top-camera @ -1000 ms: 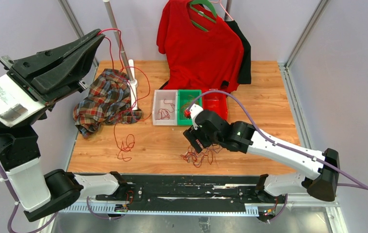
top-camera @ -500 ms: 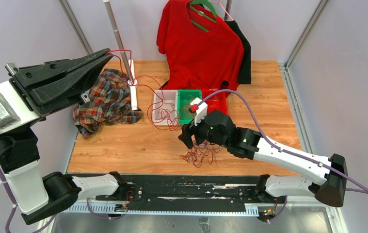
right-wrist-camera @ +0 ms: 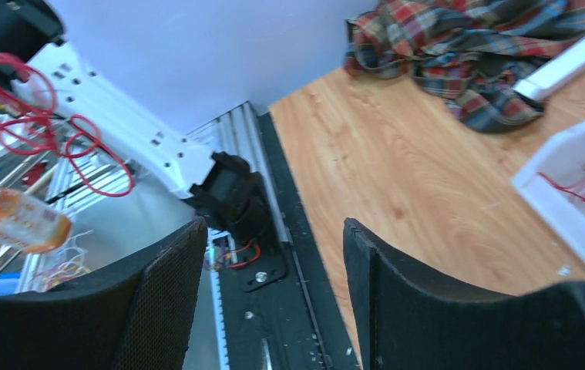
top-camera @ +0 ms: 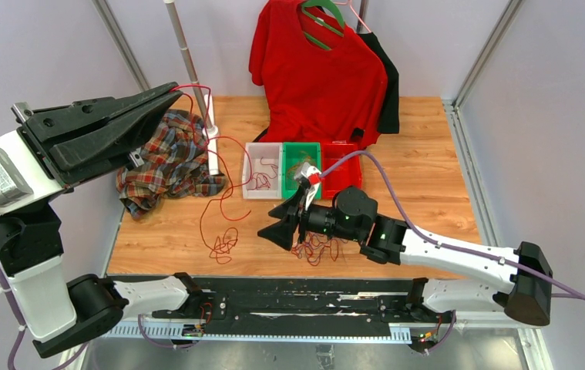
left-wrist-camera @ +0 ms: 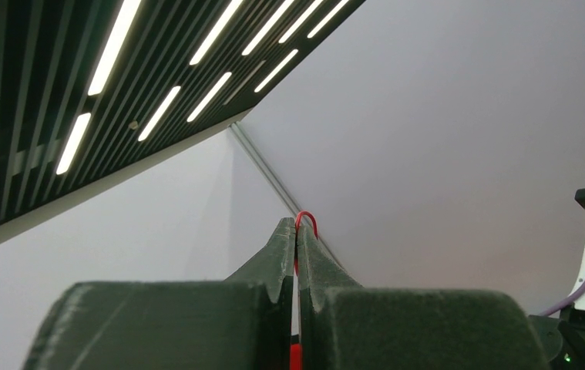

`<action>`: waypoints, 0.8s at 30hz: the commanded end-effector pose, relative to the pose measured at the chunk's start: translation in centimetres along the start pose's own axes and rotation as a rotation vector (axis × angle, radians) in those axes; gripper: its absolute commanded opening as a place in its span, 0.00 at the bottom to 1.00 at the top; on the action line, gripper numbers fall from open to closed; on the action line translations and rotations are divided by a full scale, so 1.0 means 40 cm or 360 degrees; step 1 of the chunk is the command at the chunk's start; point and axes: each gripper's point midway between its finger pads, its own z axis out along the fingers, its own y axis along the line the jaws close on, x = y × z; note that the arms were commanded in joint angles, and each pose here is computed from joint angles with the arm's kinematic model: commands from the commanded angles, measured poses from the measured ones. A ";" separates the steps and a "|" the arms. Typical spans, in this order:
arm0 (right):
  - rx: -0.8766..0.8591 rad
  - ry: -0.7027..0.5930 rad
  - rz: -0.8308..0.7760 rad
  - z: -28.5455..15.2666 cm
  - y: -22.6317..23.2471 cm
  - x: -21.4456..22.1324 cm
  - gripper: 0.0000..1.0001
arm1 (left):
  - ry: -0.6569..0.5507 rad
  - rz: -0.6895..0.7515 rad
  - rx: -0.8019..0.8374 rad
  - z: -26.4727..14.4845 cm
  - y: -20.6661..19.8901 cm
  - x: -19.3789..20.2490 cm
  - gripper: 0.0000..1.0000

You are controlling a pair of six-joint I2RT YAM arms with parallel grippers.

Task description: Untangle the cables

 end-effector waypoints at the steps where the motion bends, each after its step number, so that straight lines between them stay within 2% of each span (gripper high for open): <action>1: -0.0211 -0.0088 0.0013 -0.006 0.103 -0.015 0.65 | -0.0029 0.0030 -0.0014 -0.006 0.005 -0.018 0.00; 5: -0.0184 -0.0077 -0.0067 0.005 0.124 0.003 0.64 | -0.0023 0.0024 -0.0010 -0.008 0.002 -0.016 0.00; 10: -0.0123 -0.0138 -0.0156 0.018 0.121 -0.028 0.64 | -0.0005 0.0036 -0.0007 -0.009 0.001 -0.008 0.01; 13: 0.0023 -0.0198 -0.0234 0.012 0.080 -0.053 0.64 | 0.0079 0.0064 0.0000 -0.007 -0.002 0.038 0.00; 16: 0.0363 -0.0228 -0.0371 -0.017 -0.027 -0.067 0.65 | 0.0272 0.0167 -0.0074 0.000 0.023 0.148 0.00; 19: 0.0676 -0.0157 -0.0438 -0.064 -0.159 -0.066 0.66 | 0.0557 0.0332 -0.0226 0.001 0.081 0.293 0.00; 24: 0.1026 0.0013 -0.0335 -0.155 -0.361 -0.020 0.67 | 0.0991 0.0514 -0.0435 -0.017 0.156 0.523 0.01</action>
